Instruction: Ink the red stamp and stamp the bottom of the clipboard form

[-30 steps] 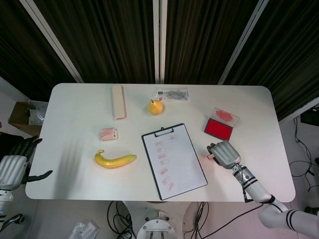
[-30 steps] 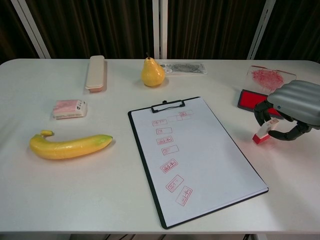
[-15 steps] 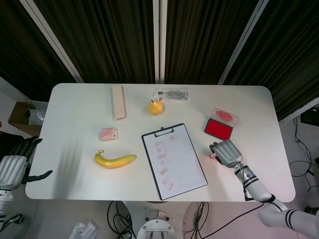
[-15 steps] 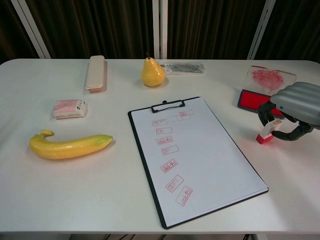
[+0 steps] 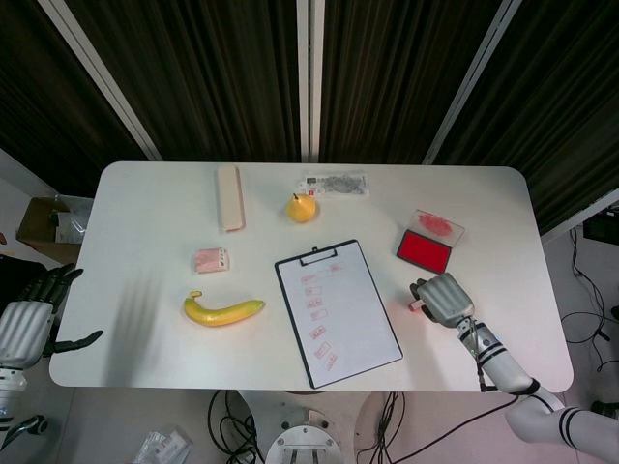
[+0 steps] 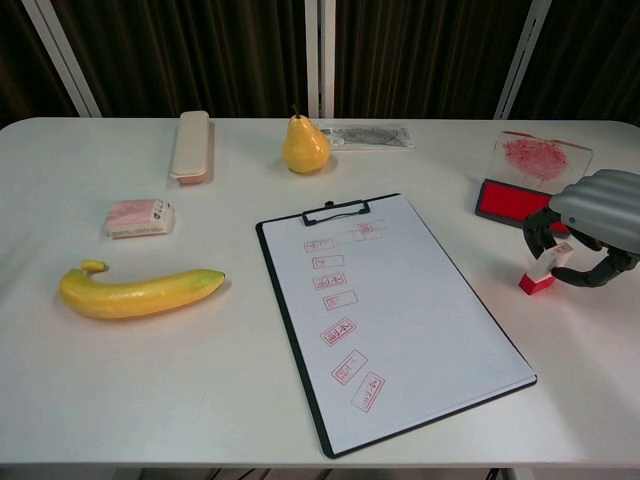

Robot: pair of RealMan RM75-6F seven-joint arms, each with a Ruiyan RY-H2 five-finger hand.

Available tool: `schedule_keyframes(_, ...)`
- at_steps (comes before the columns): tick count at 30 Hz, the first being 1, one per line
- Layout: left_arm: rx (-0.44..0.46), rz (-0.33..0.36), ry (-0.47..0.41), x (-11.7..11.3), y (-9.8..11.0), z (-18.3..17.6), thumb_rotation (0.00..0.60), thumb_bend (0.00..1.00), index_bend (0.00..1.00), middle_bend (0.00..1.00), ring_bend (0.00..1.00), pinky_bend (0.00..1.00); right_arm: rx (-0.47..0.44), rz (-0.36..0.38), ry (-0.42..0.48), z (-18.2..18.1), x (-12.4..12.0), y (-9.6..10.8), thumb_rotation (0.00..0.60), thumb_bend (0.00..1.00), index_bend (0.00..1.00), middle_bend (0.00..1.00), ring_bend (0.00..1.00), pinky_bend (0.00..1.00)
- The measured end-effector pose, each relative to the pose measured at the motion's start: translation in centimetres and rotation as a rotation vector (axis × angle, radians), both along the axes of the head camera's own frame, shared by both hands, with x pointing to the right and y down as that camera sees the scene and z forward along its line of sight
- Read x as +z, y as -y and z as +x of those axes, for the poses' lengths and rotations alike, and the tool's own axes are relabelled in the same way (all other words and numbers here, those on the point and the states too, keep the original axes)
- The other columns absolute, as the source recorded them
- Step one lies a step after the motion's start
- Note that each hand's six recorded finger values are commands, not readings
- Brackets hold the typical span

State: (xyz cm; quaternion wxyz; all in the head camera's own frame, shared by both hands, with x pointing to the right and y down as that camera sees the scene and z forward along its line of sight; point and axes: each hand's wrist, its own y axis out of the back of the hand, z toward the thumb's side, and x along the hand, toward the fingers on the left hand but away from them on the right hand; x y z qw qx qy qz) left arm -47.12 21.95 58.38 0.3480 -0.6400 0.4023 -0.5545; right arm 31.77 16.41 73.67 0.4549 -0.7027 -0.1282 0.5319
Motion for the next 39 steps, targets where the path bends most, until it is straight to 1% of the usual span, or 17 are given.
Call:
schedule_keyframes(7,0.000,0.001,0.000,0.0,0.0,0.0,0.400,0.09,0.11,0.08,0.09,0.18,-0.005,-0.003,0.001,-0.1,-0.1,-0.1,0.600,0.27,0.44,0.41,0.68,0.88)
schedule_keyframes(10,-0.001,0.000,0.000,0.0,0.0,-0.1,0.399,0.09,0.11,0.08,0.09,0.18,-0.008,-0.008,-0.003,0.0,-0.1,-0.2,0.600,0.27,0.37,0.37,0.68,0.88)
schedule_keyframes(13,-0.002,0.000,0.000,-0.1,0.0,-0.1,0.398,0.09,0.11,0.08,0.09,0.18,-0.008,-0.012,-0.006,0.1,-0.1,-0.3,0.600,0.26,0.29,0.32,0.68,0.88)
schedule_keyframes(15,-0.001,0.002,0.000,-0.1,0.0,-0.1,0.400,0.09,0.11,0.08,0.09,0.18,-0.007,-0.011,-0.007,0.2,-0.3,-0.2,0.600,0.24,0.18,0.27,0.68,0.88)
schedule_keyframes(18,-0.001,0.006,0.001,-0.3,0.0,-0.1,0.399,0.09,0.11,0.08,0.09,0.18,-0.002,0.006,0.004,0.4,-1.2,0.1,0.600,0.21,0.08,0.23,0.68,0.88)
schedule_keyframes(22,-0.003,0.010,0.002,-0.4,0.1,-0.1,0.397,0.09,0.11,0.08,0.09,0.18,0.017,0.066,0.041,1.0,-3.7,0.8,0.600,0.16,0.04,0.20,0.65,0.86)
schedule_keyframes(23,-0.003,0.010,0.002,-0.5,0.1,-0.1,0.396,0.09,0.11,0.08,0.09,0.18,0.032,0.102,0.057,1.6,-5.0,1.0,0.600,0.15,0.03,0.19,0.60,0.84)
schedule_keyframes(24,-0.003,0.011,0.001,-0.5,0.1,-0.1,0.395,0.09,0.11,0.08,0.09,0.18,0.040,0.117,0.063,1.8,-5.6,1.2,0.600,0.15,0.02,0.17,0.50,0.76)
schedule_keyframes(25,-0.002,0.012,0.000,-0.6,0.1,0.0,0.398,0.09,0.11,0.08,0.09,0.18,0.054,0.143,0.072,2.3,-6.5,1.3,0.600,0.14,0.01,0.13,0.37,0.62)
schedule_keyframes(26,-0.001,0.013,0.000,-0.6,0.1,0.0,0.398,0.09,0.11,0.08,0.09,0.18,0.079,0.178,0.084,3.1,-7.8,1.4,0.600,0.14,0.00,0.10,0.26,0.50)
schedule_keyframes(27,0.000,0.015,-0.001,-0.7,0.2,0.1,0.398,0.09,0.11,0.08,0.09,0.18,0.103,0.204,0.092,3.8,-8.8,1.5,0.600,0.14,0.00,0.05,0.13,0.30)
schedule_keyframes(28,0.002,0.018,-0.002,-0.8,0.2,0.2,0.400,0.09,0.11,0.08,0.09,0.18,0.130,0.229,0.096,4.7,-9.9,1.4,0.600,0.14,0.00,0.02,0.05,0.16)
schedule_keyframes(29,0.003,0.021,-0.002,-0.8,0.3,0.2,0.398,0.09,0.11,0.08,0.09,0.18,0.172,0.258,0.093,6.1,-11.3,1.3,0.600,0.14,0.00,0.00,0.00,0.06)
schedule_keyframes(30,0.004,0.025,-0.002,-0.9,0.4,0.2,0.400,0.09,0.11,0.08,0.09,0.18,0.208,0.274,0.083,7.2,-12.2,1.0,0.600,0.14,0.00,0.00,0.00,0.01)
schedule_keyframes(32,0.007,0.037,-0.001,-1.2,0.5,0.3,0.398,0.09,0.11,0.08,0.09,0.18,0.296,0.294,0.054,9.5,-13.8,0.5,0.600,0.15,0.00,0.00,0.00,0.00)
schedule_keyframes(38,0.018,0.055,0.005,-1.6,1.0,0.3,0.396,0.09,0.11,0.08,0.09,0.18,0.585,0.286,-0.020,15.2,-15.4,-2.4,0.600,0.15,0.00,0.00,0.00,0.00)
schedule_keyframes(39,0.019,0.056,0.006,-1.6,1.0,0.3,0.399,0.09,0.11,0.08,0.09,0.18,0.617,0.283,-0.025,15.8,-15.5,-2.8,0.600,0.15,0.00,0.00,0.00,0.00)
